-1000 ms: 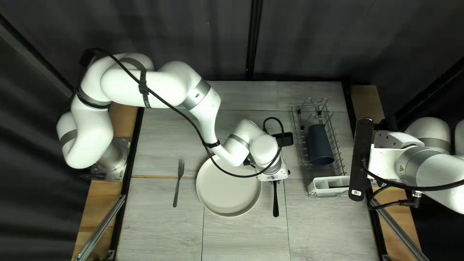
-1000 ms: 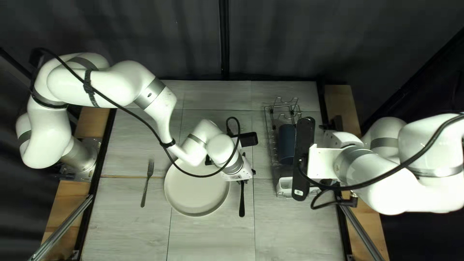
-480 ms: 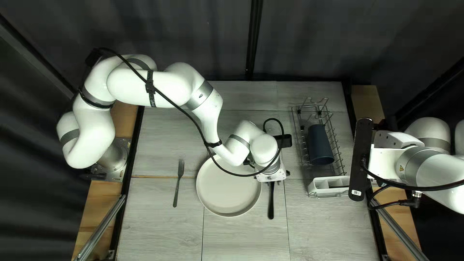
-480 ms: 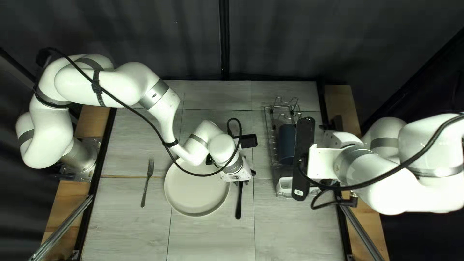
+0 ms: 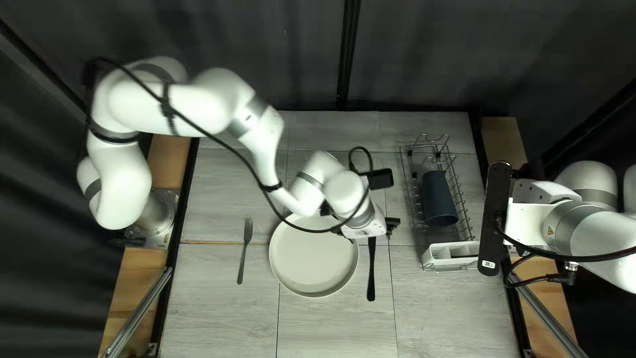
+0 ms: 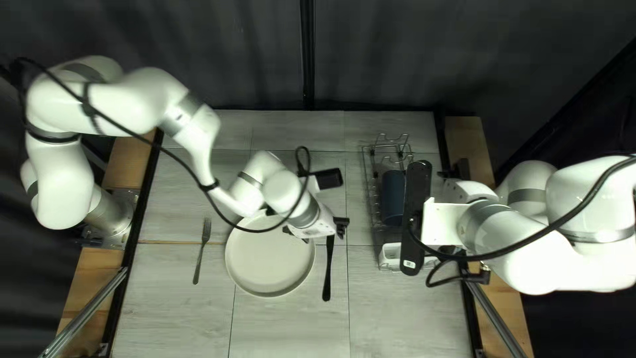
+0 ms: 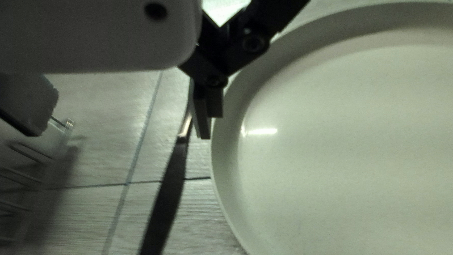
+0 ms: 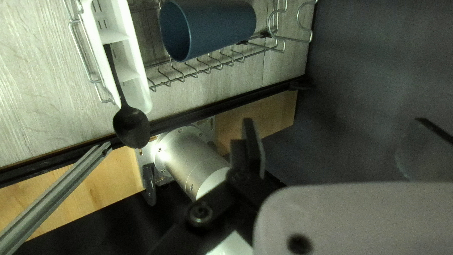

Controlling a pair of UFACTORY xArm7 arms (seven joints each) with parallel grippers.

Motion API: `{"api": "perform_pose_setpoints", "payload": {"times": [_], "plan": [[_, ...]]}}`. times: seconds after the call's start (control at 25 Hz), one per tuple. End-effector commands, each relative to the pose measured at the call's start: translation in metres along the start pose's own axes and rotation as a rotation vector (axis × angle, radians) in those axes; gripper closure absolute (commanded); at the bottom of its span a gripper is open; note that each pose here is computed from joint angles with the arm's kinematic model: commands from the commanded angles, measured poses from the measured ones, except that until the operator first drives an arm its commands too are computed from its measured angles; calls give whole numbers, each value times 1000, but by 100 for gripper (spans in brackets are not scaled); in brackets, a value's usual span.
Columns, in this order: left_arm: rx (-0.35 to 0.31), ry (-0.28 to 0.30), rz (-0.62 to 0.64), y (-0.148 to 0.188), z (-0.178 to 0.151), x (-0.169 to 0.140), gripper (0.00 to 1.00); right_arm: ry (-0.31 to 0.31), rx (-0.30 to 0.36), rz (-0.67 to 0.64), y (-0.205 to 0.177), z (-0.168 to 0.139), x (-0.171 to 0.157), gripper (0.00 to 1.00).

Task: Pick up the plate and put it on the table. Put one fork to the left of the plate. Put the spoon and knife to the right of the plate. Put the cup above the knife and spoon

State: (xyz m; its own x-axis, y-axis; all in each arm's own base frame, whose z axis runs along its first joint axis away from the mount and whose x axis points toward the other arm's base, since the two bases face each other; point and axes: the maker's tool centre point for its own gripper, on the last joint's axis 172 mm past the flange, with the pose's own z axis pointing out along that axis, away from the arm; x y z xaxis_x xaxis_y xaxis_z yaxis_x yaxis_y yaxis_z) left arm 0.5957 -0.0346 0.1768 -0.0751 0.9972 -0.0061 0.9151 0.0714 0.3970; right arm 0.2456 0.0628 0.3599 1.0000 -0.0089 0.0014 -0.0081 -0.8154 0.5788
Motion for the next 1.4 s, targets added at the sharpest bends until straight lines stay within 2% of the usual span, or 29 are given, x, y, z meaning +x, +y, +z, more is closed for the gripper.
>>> {"api": "perform_pose_setpoints", "payload": {"times": [0.04, 0.32, 0.48, 0.64, 0.68, 0.8, 1.04, 1.24, 1.4], "plan": [[-45, 52, 66, -1, -53, -12, 0, 0, 0, 0, 0, 0, 0, 0], [-45, 52, 66, -1, -53, -12, 0, 0, 0, 0, 0, 0, 0, 0], [-87, -5, 182, -22, -84, -3, 0, 0, 0, 0, 0, 0, 0, 0], [-87, -5, 182, -22, -84, -3, 0, 0, 0, 0, 0, 0, 0, 0], [-77, -83, 372, -57, -123, -13, 0, 0, 0, 0, 0, 0, 0, 0], [-74, -101, 413, -64, -121, -25, 0, 0, 0, 0, 0, 0, 0, 0], [-55, -111, 442, -68, -120, -29, 0, 0, 0, 0, 0, 0, 0, 0], [-49, -117, 414, -55, -113, -7, 0, 0, 0, 0, 0, 0, 0, 0], [-29, -163, 436, -22, -86, 32, 0, 0, 0, 0, 0, 0, 0, 0]]}}
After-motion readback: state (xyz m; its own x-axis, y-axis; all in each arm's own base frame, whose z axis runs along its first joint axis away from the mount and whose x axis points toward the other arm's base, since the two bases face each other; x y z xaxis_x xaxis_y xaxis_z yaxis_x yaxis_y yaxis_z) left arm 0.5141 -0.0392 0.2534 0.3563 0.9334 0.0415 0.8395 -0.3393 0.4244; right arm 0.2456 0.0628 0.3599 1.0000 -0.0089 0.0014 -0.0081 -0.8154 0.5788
